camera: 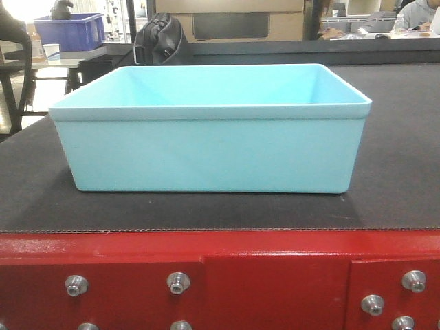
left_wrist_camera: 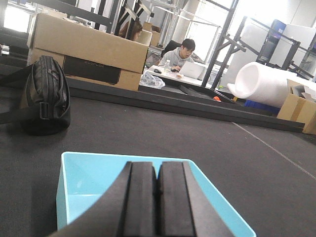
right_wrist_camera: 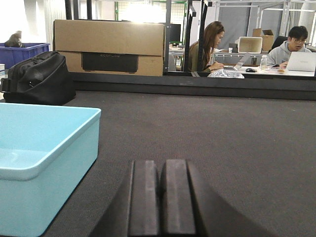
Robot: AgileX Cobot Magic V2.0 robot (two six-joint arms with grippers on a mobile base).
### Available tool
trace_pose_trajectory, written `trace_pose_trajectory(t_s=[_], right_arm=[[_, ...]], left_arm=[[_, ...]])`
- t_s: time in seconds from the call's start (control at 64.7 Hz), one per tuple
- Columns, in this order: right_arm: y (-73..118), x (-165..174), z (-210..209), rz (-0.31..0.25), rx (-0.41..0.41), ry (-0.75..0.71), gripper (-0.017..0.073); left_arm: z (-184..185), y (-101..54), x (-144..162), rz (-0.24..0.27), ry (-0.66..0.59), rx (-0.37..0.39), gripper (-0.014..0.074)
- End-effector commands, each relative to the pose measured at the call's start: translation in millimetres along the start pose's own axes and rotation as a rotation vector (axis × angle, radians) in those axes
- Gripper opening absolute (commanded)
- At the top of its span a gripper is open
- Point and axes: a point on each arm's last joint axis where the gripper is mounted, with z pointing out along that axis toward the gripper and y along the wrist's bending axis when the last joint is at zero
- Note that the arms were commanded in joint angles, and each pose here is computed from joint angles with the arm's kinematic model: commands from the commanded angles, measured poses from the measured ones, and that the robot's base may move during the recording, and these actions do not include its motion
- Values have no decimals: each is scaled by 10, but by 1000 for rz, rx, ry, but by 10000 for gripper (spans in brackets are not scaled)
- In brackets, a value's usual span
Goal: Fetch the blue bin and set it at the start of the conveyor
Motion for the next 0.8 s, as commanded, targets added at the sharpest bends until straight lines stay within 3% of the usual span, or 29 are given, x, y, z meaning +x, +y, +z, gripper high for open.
trace_pose_trajectory(t_s=[0.0,0.448,0.495,0.541,0.603,0.788], right_arm=[[-1,-10,-3,0,1,-12,-165],[-1,-10,-3,0,1,-12,-165],[-1,-10,-3,0,1,-12,-165],[-1,-10,-3,0,1,-12,-165],[-1,-10,-3,0,1,-12,-165],[-1,-10,-3,0,1,-12,-165]], left_arm=[[-12,-5,-13,6,-18,6,-111],[-12,-5,-13,6,-18,6,-111],[-11,-2,-12,32,-22,3,-111],[-29,22,-11,93,-53,-15,-111],[-69,87,28,127,-119,-57,-111],[-336,295,331,159,-180,-221,-111]])
